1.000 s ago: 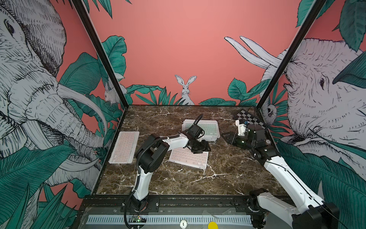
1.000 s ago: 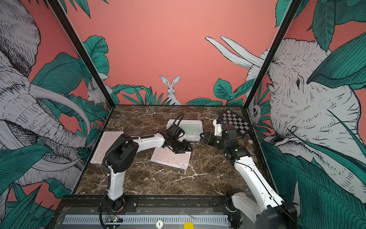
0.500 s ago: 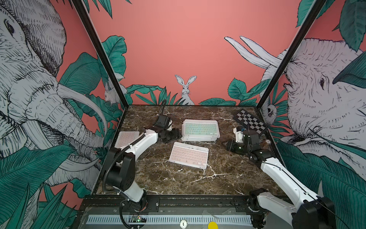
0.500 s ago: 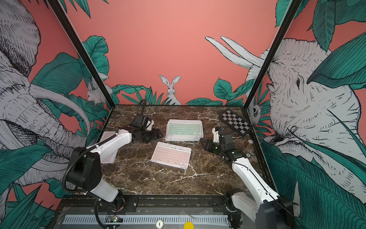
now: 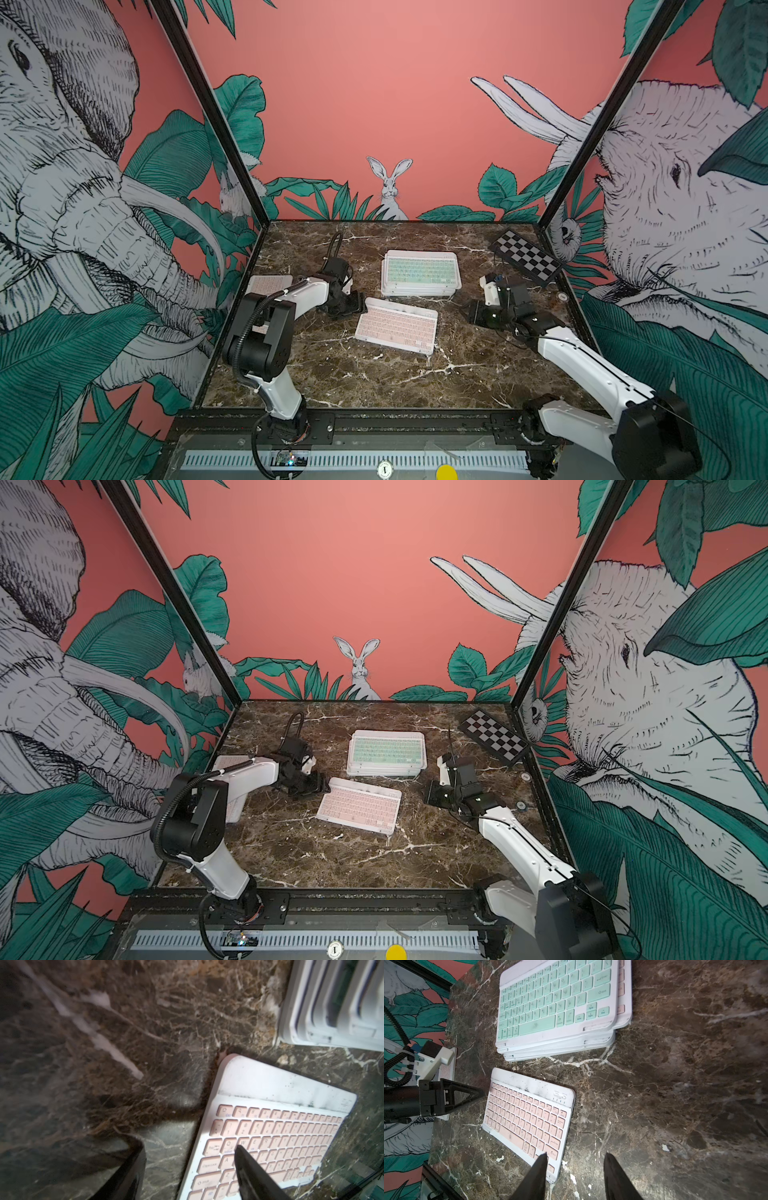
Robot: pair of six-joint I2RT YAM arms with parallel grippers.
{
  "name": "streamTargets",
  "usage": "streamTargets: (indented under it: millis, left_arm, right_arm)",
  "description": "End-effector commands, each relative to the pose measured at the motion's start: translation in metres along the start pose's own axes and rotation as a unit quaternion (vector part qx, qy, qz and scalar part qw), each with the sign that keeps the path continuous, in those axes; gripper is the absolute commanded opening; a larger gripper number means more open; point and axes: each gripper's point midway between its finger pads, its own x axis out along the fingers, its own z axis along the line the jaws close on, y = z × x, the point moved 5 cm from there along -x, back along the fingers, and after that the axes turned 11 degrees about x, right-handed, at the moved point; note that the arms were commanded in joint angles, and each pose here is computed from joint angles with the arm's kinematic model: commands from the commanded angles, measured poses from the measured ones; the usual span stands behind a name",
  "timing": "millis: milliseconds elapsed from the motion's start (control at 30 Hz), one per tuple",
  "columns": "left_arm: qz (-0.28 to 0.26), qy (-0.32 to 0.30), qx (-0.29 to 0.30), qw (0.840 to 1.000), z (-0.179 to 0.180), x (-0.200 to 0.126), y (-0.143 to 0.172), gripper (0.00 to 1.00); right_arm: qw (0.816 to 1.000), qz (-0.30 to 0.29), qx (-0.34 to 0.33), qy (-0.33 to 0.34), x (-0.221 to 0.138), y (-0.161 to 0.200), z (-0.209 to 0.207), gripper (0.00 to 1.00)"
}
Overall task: Stack the numeric keypads
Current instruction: Move the numeric keypad to the center of the board.
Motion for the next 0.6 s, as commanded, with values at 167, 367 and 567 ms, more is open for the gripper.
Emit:
streamTargets:
  millis: [167,367,567]
  left_arm:
    - [0.006,0.014,0.038,0.999,-0.02,0.007,0.011,0.7]
    - [0.025,0.022,0.073,0.997,-0.05,0.018,0.019,0.7]
    - [0.022,0.039,0.074,0.996,-0.068,0.021,0.032,0.7]
  right_arm:
    - [1.0,0.002,-0.002,0.005,0.009,0.0,-0.002,0.45]
    - [1.0,0.012,0.001,0.014,0.013,0.004,-0.007,0.45]
    - [0.998,0.053,-0.003,0.038,0.024,0.017,-0.02,0.48]
